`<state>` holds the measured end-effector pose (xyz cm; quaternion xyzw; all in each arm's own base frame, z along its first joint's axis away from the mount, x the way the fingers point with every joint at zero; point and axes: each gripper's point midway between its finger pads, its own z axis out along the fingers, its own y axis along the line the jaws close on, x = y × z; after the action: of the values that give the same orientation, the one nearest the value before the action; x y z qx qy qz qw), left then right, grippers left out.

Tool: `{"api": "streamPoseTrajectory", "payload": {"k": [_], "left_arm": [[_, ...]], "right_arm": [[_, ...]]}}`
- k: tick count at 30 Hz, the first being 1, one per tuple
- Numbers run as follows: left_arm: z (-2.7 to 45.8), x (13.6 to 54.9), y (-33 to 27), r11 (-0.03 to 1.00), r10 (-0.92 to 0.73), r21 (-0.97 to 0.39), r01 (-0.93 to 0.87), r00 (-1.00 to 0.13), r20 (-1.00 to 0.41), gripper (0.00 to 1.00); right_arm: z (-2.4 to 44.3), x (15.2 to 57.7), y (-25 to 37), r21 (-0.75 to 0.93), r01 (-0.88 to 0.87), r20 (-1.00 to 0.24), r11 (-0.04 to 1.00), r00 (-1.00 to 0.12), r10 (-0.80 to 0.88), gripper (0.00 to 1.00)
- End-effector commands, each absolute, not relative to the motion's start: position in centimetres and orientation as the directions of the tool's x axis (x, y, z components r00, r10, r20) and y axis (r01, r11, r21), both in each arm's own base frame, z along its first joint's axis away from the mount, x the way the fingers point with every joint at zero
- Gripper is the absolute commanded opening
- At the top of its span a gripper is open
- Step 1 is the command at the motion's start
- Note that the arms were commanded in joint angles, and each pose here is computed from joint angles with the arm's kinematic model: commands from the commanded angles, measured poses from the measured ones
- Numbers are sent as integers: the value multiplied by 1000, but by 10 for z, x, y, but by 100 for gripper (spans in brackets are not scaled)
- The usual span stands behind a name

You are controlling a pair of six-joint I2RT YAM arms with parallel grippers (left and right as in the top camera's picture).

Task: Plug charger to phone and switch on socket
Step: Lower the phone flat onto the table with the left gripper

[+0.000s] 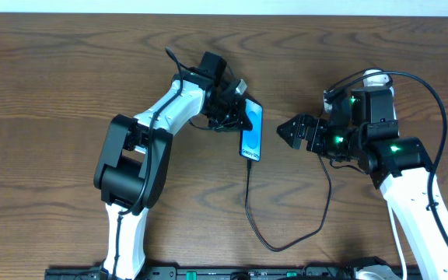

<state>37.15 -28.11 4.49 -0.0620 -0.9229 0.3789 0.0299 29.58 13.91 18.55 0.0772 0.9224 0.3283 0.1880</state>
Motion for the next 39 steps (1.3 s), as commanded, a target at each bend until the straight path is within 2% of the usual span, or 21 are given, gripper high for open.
{"api": "streamPoseTrajectory", "payload": {"k": [1, 12, 20, 26, 27, 29, 32, 39], "left_arm": [[47, 369, -281, 694, 155, -712, 105, -988, 5, 7], [29, 366, -268, 755, 136, -649, 94, -991, 16, 7], [23, 370, -262, 784, 126, -613, 97, -992, 4, 16], [18, 374, -255, 815, 116, -571, 101, -993, -10, 17], [18, 374, -255, 815, 116, -571, 101, -993, -10, 24], [18, 374, -255, 817, 115, -568, 101, -993, -10, 30], [14, 376, -249, 840, 107, -533, 101, -994, -18, 32], [6, 378, -236, 882, 95, -462, 94, -995, -21, 44]], "right_arm": [[184, 296, 140, 628, 4, -301, 778, -921, 247, 99], [184, 295, 140, 628, 4, -301, 778, -921, 248, 99], [184, 295, 140, 628, 4, -301, 779, -921, 247, 99], [184, 295, 140, 627, 7, -297, 779, -922, 247, 99], [183, 294, 140, 627, 9, -294, 779, -923, 247, 99], [183, 293, 140, 626, 11, -291, 780, -924, 247, 99], [183, 293, 140, 626, 11, -291, 780, -925, 246, 99], [181, 291, 139, 617, 2, -291, 787, -929, 231, 99]]}}
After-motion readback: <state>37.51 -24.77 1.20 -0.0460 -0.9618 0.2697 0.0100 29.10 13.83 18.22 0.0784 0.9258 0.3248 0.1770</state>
